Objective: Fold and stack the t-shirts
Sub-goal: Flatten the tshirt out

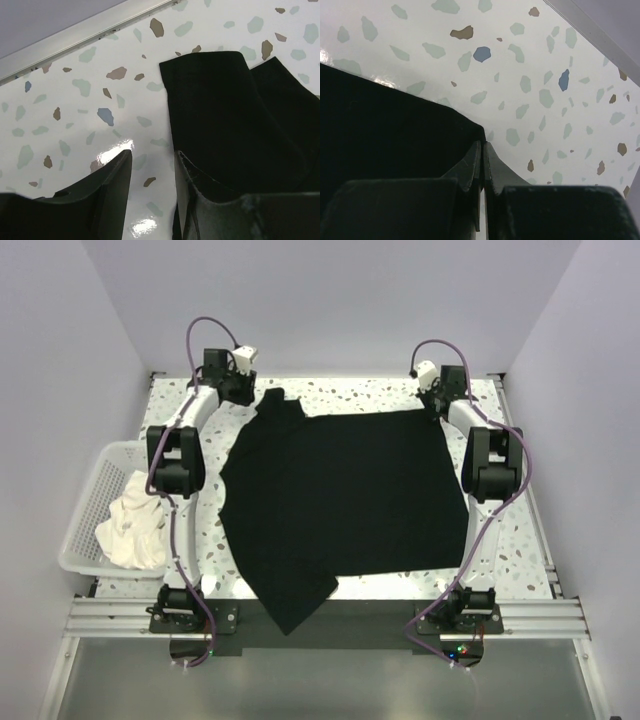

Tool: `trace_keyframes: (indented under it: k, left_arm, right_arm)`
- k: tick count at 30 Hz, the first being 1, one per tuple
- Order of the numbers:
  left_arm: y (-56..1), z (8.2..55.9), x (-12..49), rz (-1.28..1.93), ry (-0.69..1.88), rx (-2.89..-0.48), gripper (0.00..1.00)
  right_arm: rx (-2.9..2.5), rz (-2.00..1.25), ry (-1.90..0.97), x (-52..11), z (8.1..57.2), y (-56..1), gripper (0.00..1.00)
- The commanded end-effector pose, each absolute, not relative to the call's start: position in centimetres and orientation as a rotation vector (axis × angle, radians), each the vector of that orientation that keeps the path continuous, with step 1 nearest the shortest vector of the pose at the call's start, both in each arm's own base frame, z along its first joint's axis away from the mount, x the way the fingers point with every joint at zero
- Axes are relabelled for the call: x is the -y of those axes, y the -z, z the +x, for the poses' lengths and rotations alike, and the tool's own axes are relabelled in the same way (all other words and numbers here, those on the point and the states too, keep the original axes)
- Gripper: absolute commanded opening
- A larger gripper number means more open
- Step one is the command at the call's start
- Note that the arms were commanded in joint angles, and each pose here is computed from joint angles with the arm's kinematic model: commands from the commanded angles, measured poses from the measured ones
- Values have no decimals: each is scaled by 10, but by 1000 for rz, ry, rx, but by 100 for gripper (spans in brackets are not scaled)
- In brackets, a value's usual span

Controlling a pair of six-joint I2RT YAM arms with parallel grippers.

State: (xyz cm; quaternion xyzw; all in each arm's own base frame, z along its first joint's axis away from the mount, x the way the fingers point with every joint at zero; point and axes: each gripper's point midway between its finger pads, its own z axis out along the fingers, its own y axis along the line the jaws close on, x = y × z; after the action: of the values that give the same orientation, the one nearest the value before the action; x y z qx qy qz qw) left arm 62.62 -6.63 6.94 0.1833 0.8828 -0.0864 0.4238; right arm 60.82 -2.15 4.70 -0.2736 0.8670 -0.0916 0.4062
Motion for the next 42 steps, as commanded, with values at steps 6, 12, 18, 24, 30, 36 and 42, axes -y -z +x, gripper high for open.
trace_keyframes:
  k: [6, 12, 18, 24, 30, 36, 42]
  left_arm:
    - [-55, 622, 83, 476, 323, -2249, 43]
    - [-58, 634, 96, 413, 419, -2204, 52]
    - [-52, 643, 102, 374, 466, -2190, 52]
    - [-54, 649, 105, 357, 508, -2166, 41]
    - [-82, 656, 109, 315, 576, -2095, 17]
    - [-141, 663, 104, 352, 555, -1958, 0]
    - [-151, 650, 102, 385, 532, -1961, 0]
  right_arm:
    - [-2141, -688, 272, 26, 620, -69, 0]
    - [-2144, -685, 280, 27, 621, -71, 0]
    - [-2150, -679, 274, 26, 622, -73, 0]
    - [-2162, -694, 267, 26, 621, -72, 0]
    - [-2167, -685, 247, 23, 620, -76, 0]
    - [-2159, -672, 227, 25, 618, -88, 0]
    - [-2157, -667, 208, 28, 616, -95, 0]
